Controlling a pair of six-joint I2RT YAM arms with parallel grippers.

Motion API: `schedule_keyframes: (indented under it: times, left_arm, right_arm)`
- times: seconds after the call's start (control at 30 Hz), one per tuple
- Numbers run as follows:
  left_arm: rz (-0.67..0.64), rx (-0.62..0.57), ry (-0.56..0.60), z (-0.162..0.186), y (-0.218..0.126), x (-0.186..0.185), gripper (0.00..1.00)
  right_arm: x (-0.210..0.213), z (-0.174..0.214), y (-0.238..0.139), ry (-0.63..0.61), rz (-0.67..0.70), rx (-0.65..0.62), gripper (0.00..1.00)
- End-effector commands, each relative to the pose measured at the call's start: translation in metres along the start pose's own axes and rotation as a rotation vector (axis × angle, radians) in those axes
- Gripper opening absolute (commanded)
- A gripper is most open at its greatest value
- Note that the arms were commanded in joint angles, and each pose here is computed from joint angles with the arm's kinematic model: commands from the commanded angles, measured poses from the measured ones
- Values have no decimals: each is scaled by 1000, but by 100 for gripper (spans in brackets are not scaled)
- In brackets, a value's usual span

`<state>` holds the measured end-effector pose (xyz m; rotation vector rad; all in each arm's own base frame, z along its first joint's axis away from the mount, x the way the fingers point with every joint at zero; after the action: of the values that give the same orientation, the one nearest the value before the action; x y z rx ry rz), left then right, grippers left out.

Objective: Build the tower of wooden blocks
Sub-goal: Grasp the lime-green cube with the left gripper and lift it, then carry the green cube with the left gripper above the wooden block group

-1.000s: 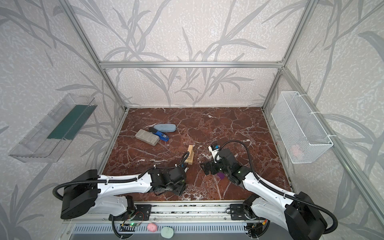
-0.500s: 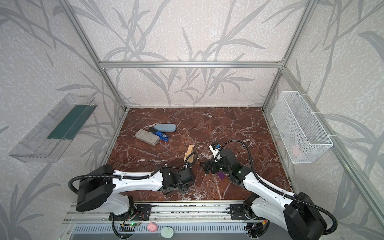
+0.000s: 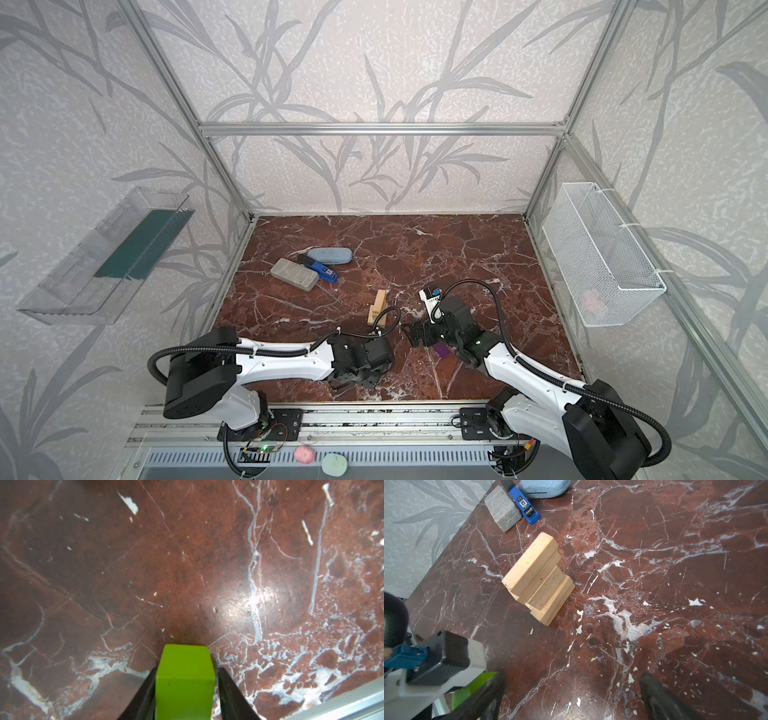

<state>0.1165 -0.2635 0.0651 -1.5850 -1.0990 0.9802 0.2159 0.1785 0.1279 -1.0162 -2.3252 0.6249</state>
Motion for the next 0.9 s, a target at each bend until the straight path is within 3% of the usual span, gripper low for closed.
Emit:
schedule_keyframes:
  times: [0.0, 0.43, 0.57, 0.73, 0.87]
  left_arm:
    - [-50, 62, -29, 11, 3, 7, 42]
    - [-74, 9, -37, 1, -17, 10, 18]
    - [-90, -85, -72, -17, -55, 11, 11]
    - [-86, -220, -139, -42, -109, 18, 8]
    - [-38, -235, -227, -64, -138, 26, 8]
  right_arm:
    - [-1, -1, 1, 11, -3, -13, 99]
    - [-4, -3, -1, 17, 7, -22, 99]
    - [-3, -12, -7, 33, 2, -37, 99]
    - [-1, -25, -16, 83, 18, 12, 99]
    - [-5, -34, -18, 136, 27, 31, 99]
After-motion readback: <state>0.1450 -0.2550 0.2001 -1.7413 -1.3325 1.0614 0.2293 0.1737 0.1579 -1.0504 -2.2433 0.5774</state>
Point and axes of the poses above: each gripper's point midway between its finger pads, its own y axis out along the fingers, its own x axis along the line the jaws close on, z = x × y, the point moved 5 cm from there along -y, back along the fingers, and after that the axes turned 8 degrees about -y, right-handed, at the moved point
